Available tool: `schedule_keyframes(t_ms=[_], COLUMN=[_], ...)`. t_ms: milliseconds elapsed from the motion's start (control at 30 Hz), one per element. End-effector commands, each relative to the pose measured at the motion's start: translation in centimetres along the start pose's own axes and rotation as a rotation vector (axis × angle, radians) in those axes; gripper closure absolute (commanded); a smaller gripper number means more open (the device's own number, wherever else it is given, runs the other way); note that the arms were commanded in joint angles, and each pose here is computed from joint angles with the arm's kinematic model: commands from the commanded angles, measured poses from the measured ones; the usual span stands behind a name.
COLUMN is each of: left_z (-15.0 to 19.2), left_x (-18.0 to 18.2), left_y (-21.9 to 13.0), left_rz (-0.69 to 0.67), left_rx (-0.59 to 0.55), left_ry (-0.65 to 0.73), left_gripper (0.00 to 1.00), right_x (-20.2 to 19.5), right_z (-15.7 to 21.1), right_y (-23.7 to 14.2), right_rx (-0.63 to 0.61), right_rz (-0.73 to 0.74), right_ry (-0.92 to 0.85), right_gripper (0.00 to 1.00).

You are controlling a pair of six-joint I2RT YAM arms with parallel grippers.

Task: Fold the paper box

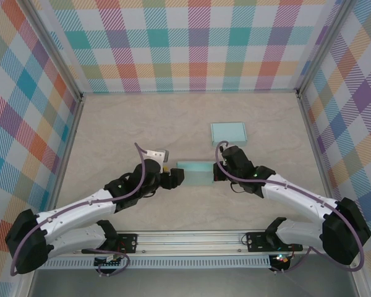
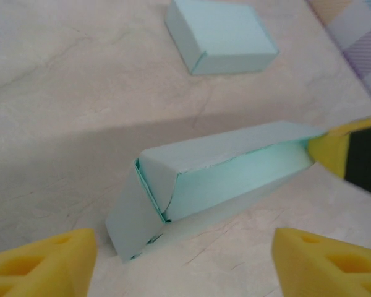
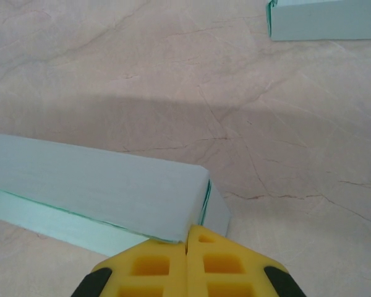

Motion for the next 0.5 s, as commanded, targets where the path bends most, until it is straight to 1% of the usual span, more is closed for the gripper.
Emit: schedule_keyframes(t_ms=[0, 33, 100, 133, 200, 333, 400, 467], left_z=[-0.9, -1.4, -2.1, -2.4, -2.9, -3.2, -2.7, -2.1], left_x=[0.1, 0.2, 0.5, 0.5, 0.5, 0.1, 0.4, 0.9], left_y=[-1.2, -1.4, -1.6, -1.5, -1.1, 0.2, 1.1, 1.8], left_rz=[-0.012, -0.022, -0.045, -0.051, -0.064, -0.09, -0.11, -0.128], left_rx=[-0.055, -0.082, -0.126, -0.141, -0.161, -0.141, -0.117, -0.098], left_ry=[-0.039, -0.062, -0.097, -0.114, -0.135, -0.157, -0.163, -0.179], left_gripper=[0.18, 0.15, 0.11, 0.11, 0.06, 0.02, 0.02, 0.05], right_x=[-0.8, -0.8, -0.6, -0.6, -0.3, -0.1, -0.1, -0.2], right_z=[2.9, 2.8, 2.6, 2.5, 2.4, 2.3, 2.3, 2.1], right_y=[0.5, 0.4, 0.3, 0.3, 0.2, 0.1, 0.1, 0.1], right_rx=[0.065, 0.056, 0.048, 0.044, 0.041, 0.032, 0.026, 0.017], right_rz=[0.04, 0.04, 0.038, 0.04, 0.035, 0.05, 0.064, 0.079], right_ry=[-0.039, -0.045, -0.061, -0.066, -0.086, -0.12, -0.137, -0.146], right_gripper=[1.0, 1.0, 1.0, 1.0, 1.0, 1.0, 1.0, 1.0])
Point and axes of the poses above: each hand's point on the last joint's axis, 136 mm out from that joint toward the fingers, its own y axis out along the fingers, its own x axis along the line the jaws close on, z = x × y, the point moved 2 cm from there along -y, back along the fingers, and after that the axes turned 15 degrees about -y, right-handed, at the moved point
